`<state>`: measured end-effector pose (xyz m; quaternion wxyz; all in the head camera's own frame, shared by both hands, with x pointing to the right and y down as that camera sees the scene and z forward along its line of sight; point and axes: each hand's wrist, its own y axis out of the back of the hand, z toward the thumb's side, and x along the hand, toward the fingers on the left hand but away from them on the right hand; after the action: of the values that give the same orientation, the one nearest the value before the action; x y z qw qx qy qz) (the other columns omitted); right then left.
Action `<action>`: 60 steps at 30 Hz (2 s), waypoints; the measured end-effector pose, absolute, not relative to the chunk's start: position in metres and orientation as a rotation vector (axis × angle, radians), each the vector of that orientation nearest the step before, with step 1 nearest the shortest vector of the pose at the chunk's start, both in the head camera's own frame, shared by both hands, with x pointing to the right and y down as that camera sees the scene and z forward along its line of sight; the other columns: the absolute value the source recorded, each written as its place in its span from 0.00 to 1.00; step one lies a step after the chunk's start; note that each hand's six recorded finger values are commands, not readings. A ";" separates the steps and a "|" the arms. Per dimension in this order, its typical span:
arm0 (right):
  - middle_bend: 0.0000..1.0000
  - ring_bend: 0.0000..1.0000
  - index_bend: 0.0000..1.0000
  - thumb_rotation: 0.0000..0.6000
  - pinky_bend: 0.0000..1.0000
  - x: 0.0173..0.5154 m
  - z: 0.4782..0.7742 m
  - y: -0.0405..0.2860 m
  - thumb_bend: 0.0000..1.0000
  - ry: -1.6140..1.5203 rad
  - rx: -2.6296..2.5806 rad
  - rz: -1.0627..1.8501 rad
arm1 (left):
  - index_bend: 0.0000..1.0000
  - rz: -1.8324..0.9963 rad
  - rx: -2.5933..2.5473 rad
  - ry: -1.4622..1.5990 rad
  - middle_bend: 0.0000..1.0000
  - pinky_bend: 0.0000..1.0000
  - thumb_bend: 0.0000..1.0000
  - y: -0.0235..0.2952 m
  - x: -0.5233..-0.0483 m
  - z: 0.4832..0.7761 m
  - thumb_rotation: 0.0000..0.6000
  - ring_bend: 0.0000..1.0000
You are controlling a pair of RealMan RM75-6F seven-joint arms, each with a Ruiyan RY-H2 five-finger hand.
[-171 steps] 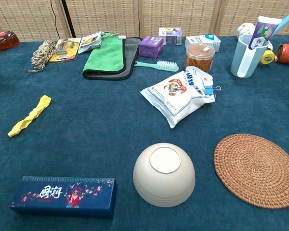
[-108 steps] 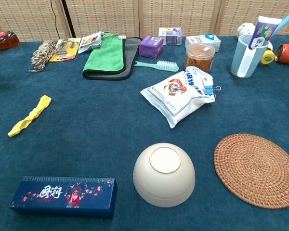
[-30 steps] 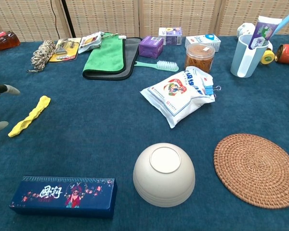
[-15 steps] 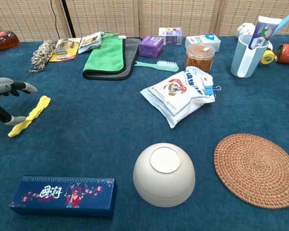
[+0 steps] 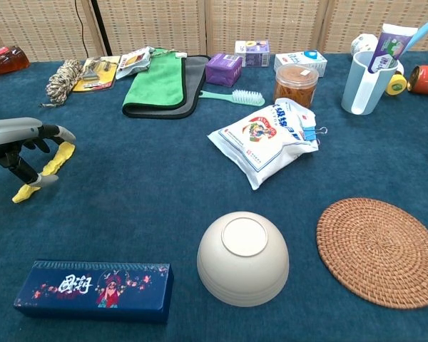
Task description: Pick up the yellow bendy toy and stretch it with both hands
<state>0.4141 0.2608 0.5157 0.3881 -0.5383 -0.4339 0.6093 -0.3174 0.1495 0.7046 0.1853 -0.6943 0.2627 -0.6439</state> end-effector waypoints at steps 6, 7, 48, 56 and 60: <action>0.15 0.16 0.23 1.00 0.02 0.417 0.513 0.262 0.28 -1.110 -1.365 1.549 | 0.01 -1.774 -2.003 0.739 0.13 0.12 0.36 0.154 -0.304 0.701 0.88 0.19; 0.15 0.16 0.23 1.00 0.02 0.417 0.512 0.262 0.28 -1.111 -1.364 1.548 | 0.01 -1.767 -2.018 0.736 0.14 0.12 0.36 0.156 -0.301 0.700 0.88 0.19; 0.15 0.16 0.23 1.00 0.03 0.418 0.507 0.264 0.28 -1.114 -1.353 1.544 | 0.12 -1.277 -2.181 0.675 0.12 0.16 0.36 0.168 -0.246 0.661 0.93 0.09; 0.15 0.16 0.23 1.00 0.03 0.416 0.508 0.263 0.28 -1.113 -1.357 1.541 | 0.22 -1.223 -2.034 0.413 0.04 0.07 0.36 0.172 -0.266 0.668 1.00 0.00; 0.15 0.16 0.23 1.00 0.03 0.416 0.509 0.263 0.28 -1.111 -1.359 1.542 | 0.25 -1.193 -1.999 0.319 0.02 0.03 0.36 0.173 -0.269 0.669 1.00 0.00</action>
<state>0.4162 0.2631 0.5085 0.3920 -0.5350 -0.4376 0.6071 -0.2689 0.1734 0.6695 0.3855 -0.7850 0.1251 -0.4685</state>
